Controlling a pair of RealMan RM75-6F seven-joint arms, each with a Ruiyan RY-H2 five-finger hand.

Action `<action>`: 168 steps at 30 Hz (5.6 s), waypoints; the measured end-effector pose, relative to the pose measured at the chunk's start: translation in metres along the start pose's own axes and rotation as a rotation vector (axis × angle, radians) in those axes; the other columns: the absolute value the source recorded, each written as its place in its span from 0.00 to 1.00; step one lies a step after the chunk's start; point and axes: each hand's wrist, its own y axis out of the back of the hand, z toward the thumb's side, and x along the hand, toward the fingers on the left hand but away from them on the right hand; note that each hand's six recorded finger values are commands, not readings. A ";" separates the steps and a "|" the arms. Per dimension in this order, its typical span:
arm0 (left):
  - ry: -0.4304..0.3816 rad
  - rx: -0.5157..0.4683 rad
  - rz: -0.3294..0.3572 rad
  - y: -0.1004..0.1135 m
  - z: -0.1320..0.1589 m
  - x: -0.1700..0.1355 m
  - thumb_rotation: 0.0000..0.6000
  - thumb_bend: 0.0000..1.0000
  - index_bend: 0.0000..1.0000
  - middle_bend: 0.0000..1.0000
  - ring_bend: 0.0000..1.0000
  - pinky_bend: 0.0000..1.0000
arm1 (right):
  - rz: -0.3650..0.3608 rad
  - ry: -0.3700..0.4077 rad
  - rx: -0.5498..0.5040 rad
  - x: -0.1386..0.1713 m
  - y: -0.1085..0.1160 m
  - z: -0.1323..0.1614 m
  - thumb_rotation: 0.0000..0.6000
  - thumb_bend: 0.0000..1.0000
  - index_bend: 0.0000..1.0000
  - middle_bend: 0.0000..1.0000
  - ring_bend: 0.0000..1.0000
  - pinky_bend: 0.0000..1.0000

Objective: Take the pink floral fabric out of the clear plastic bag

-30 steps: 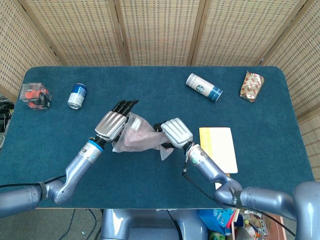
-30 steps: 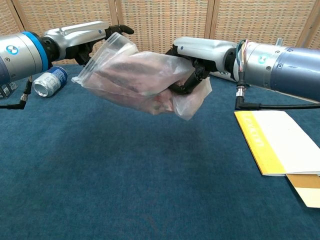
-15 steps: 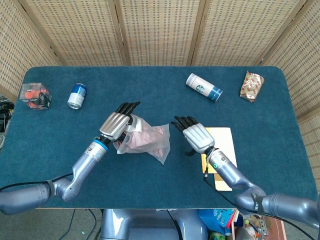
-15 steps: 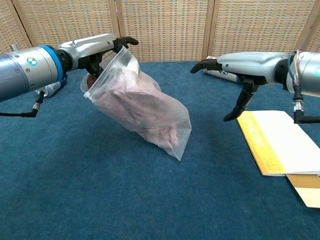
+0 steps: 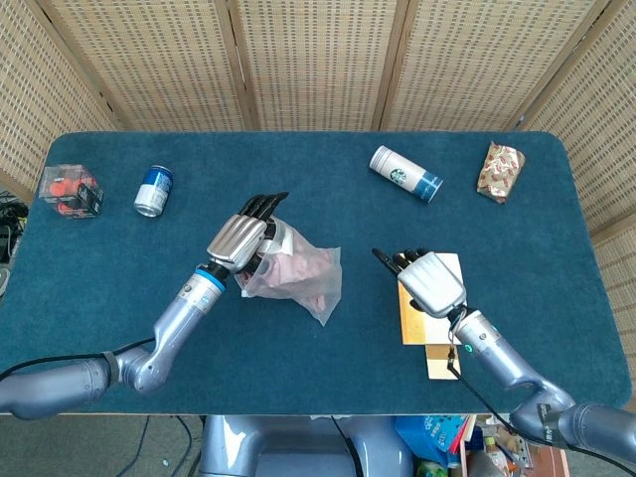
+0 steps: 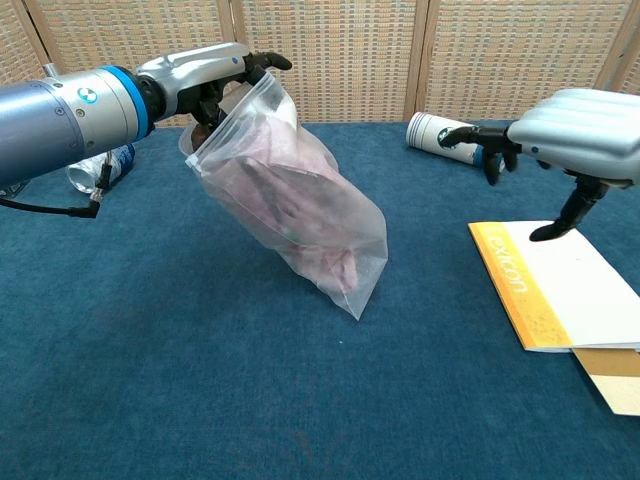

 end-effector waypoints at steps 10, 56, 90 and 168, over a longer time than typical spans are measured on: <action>0.009 -0.018 -0.009 0.000 0.010 0.007 1.00 0.43 0.73 0.00 0.00 0.00 | -0.128 0.322 0.365 0.026 -0.012 0.021 1.00 0.01 0.28 0.71 0.68 0.91; 0.044 -0.074 -0.050 -0.007 0.005 0.003 1.00 0.43 0.73 0.00 0.00 0.00 | -0.078 0.538 0.714 -0.078 -0.036 0.148 1.00 0.11 0.29 0.71 0.69 0.93; 0.047 -0.056 0.004 0.007 -0.011 0.003 1.00 0.43 0.73 0.00 0.00 0.00 | -0.032 0.558 0.688 -0.082 -0.035 0.138 1.00 1.00 0.81 0.80 0.76 1.00; 0.536 0.124 0.297 0.064 -0.163 -0.324 1.00 0.08 0.00 0.00 0.00 0.00 | -0.217 -0.491 -0.227 0.168 0.008 -0.049 1.00 0.00 0.00 0.00 0.00 0.00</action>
